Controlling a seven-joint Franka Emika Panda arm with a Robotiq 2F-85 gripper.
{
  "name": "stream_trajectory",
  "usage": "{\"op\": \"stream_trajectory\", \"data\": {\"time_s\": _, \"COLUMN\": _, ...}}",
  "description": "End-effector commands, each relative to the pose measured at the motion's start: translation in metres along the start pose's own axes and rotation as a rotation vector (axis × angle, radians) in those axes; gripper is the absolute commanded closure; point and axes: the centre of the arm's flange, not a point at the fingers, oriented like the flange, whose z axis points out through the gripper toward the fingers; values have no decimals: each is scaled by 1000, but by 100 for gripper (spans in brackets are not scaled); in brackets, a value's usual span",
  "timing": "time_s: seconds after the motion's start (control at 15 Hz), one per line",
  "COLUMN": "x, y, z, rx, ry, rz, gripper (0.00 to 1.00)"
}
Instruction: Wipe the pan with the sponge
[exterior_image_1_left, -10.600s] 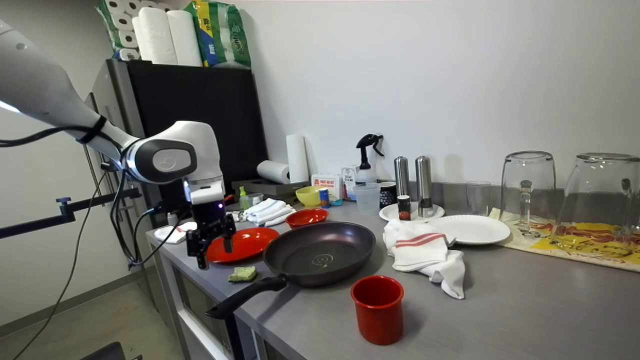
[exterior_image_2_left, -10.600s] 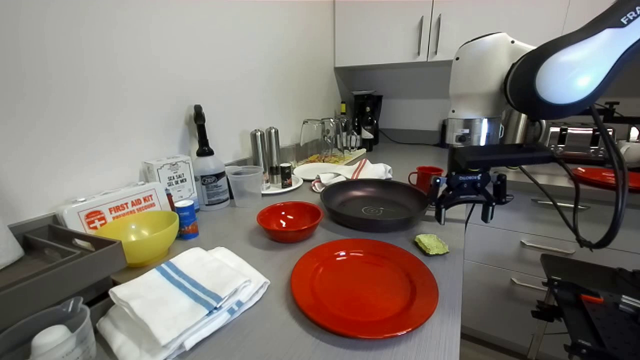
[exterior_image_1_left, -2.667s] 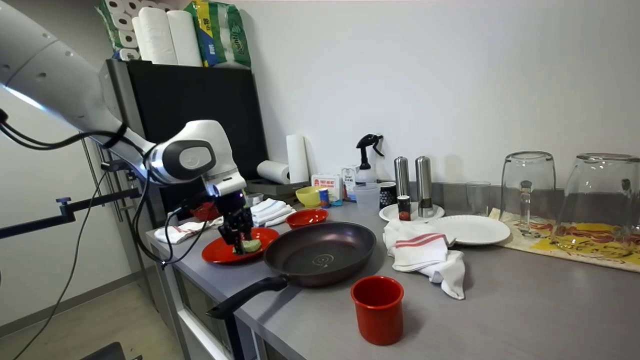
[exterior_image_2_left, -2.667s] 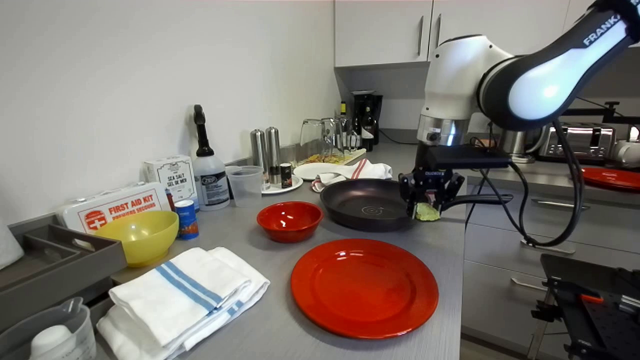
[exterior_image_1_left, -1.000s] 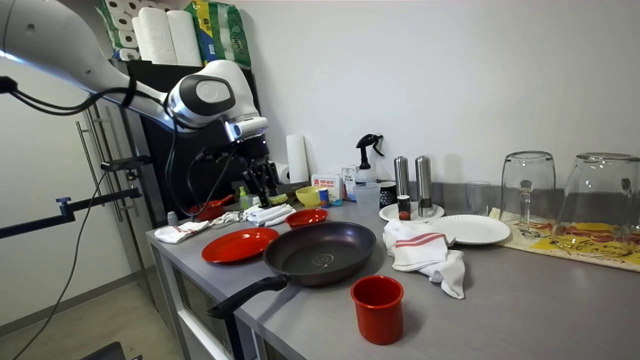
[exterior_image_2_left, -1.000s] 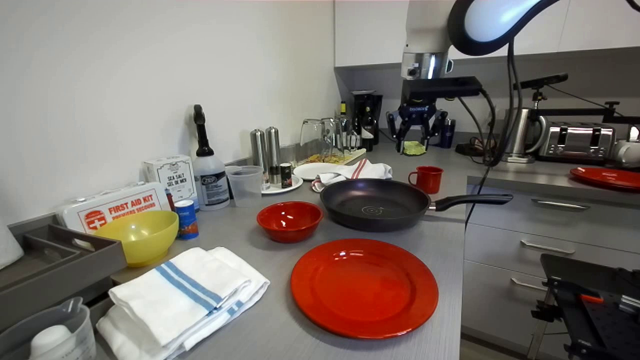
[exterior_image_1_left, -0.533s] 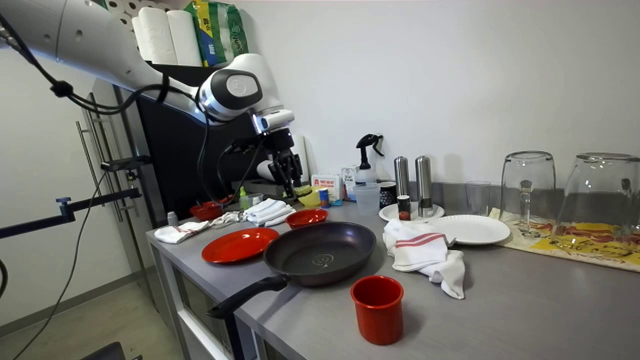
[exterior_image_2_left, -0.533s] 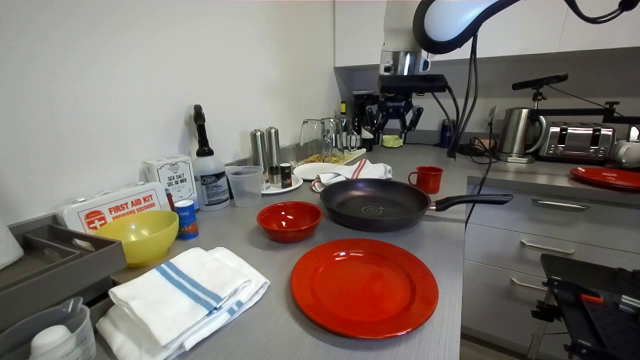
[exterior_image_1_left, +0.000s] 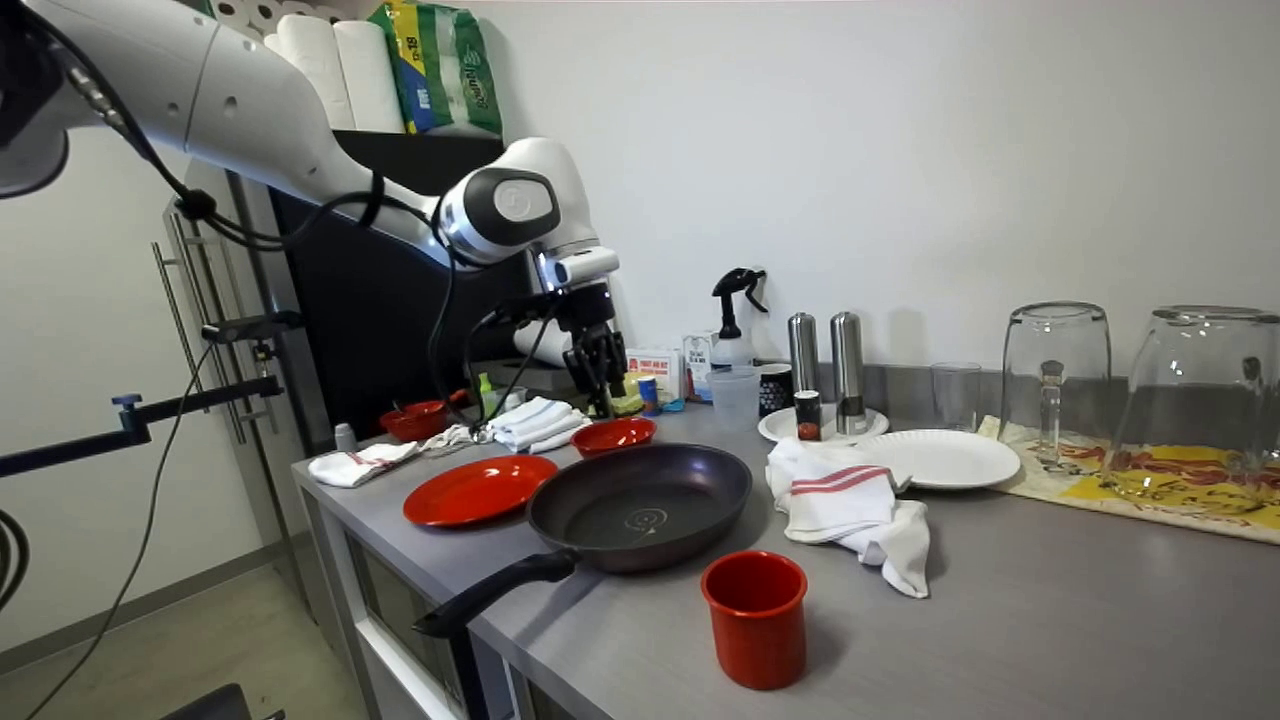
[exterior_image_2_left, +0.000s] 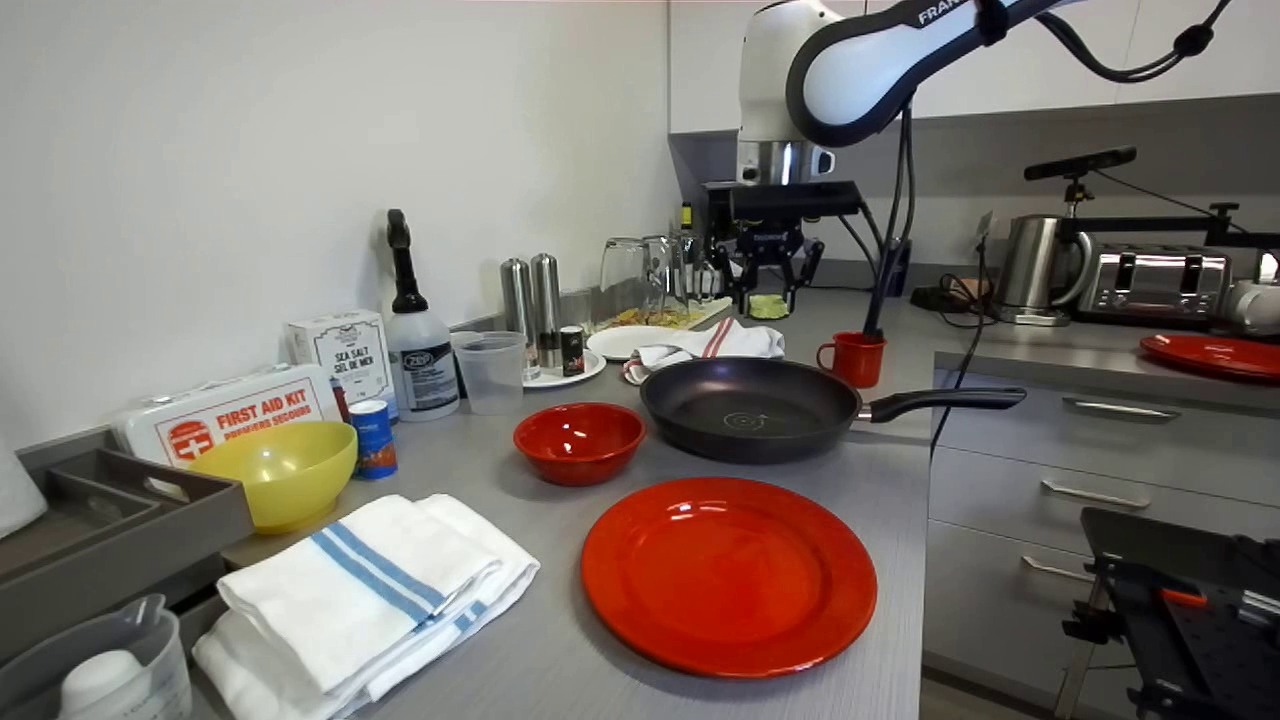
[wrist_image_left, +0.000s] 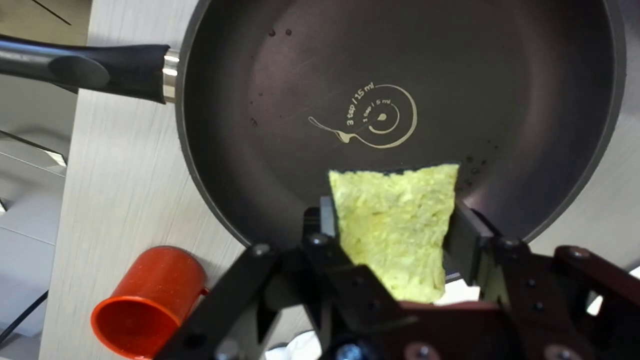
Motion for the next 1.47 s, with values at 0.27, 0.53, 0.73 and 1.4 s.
{"op": "stream_trajectory", "data": {"time_s": 0.27, "x": 1, "y": -7, "z": 27, "rx": -24, "ry": -53, "rz": 29, "gripper": 72}}
{"op": "stream_trajectory", "data": {"time_s": 0.53, "x": -3, "y": -7, "z": 46, "rx": -49, "ry": -70, "rz": 25, "gripper": 72}}
{"op": "stream_trajectory", "data": {"time_s": 0.73, "x": -9, "y": -7, "z": 63, "rx": -74, "ry": -81, "rz": 16, "gripper": 72}}
{"op": "stream_trajectory", "data": {"time_s": 1.4, "x": -23, "y": -12, "z": 115, "rx": -128, "ry": -92, "rz": -4, "gripper": 72}}
